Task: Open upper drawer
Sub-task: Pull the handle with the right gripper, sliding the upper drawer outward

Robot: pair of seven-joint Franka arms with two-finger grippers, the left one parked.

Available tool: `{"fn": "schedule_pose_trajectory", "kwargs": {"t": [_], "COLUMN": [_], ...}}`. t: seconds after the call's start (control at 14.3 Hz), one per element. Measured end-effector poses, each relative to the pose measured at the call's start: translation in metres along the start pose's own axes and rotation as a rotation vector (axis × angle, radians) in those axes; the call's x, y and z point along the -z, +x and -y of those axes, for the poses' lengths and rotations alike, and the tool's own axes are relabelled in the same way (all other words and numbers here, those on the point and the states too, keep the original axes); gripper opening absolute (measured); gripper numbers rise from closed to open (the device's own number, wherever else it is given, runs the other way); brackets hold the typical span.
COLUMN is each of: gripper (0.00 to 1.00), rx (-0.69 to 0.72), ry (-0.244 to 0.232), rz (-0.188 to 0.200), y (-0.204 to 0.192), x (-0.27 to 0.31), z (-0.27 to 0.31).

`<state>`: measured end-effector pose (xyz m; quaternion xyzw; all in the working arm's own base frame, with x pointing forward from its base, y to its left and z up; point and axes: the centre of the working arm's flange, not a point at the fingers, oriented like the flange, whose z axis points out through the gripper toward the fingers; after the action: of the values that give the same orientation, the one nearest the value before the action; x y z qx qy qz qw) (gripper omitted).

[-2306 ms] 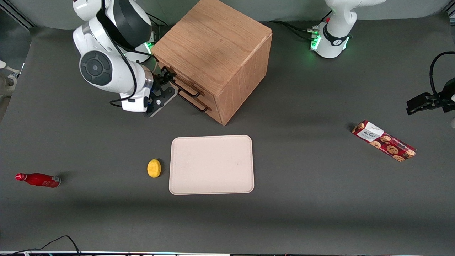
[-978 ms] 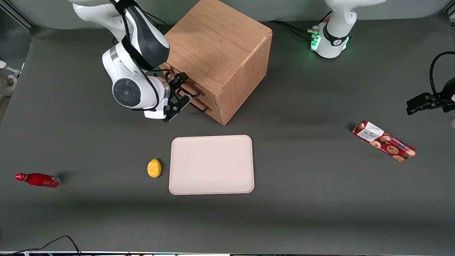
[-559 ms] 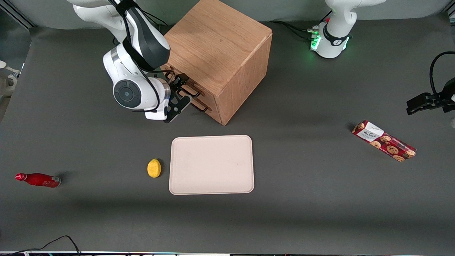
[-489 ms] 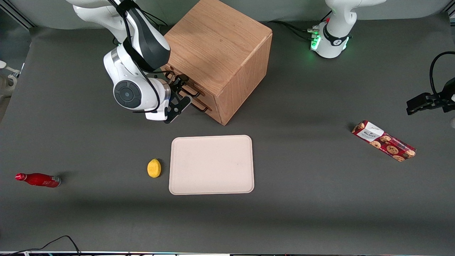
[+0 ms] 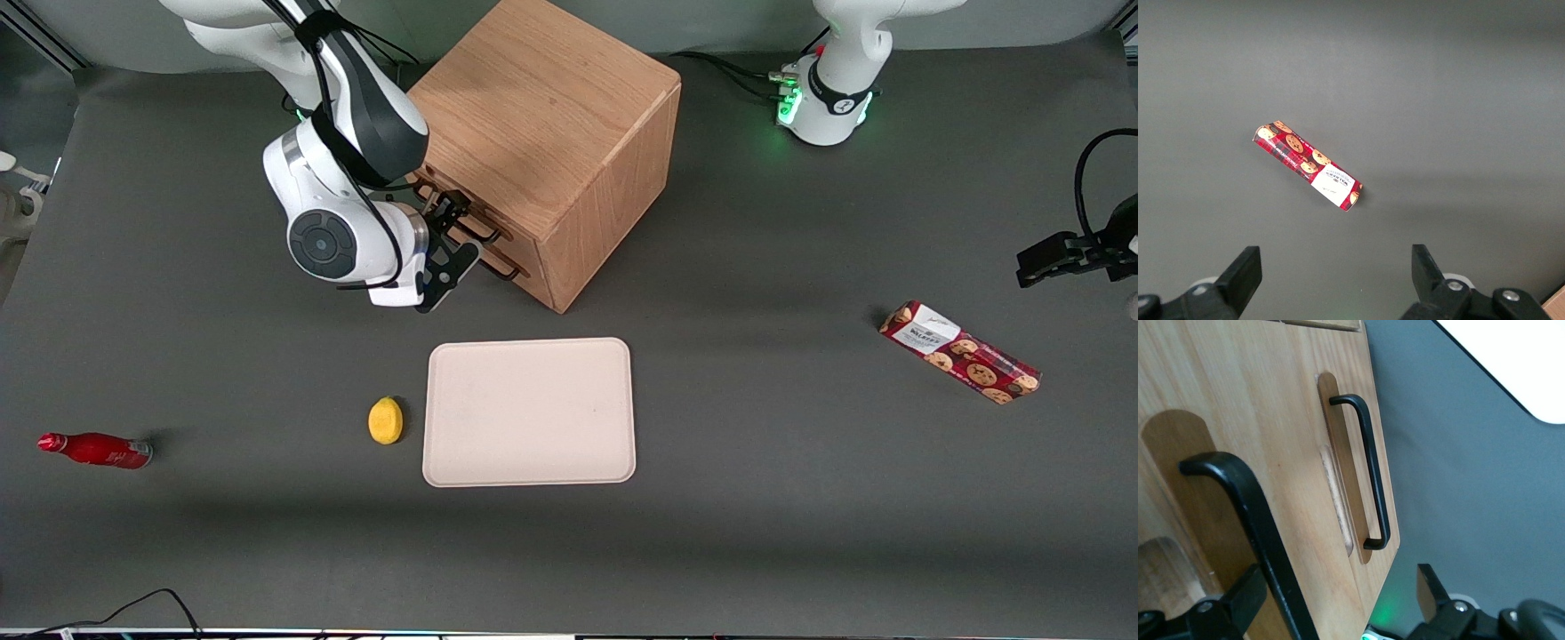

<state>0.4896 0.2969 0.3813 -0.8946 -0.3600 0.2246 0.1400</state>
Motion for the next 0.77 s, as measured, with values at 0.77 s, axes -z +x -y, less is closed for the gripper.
{"fn": "schedule_pose_trajectory", "kwargs": {"t": [0.77], "gripper": [1.00], "rx": [0.080], "ry": [0.009], "rz": [-0.020], "y": [0.000], "x": [-0.001], "z": [-0.028]}}
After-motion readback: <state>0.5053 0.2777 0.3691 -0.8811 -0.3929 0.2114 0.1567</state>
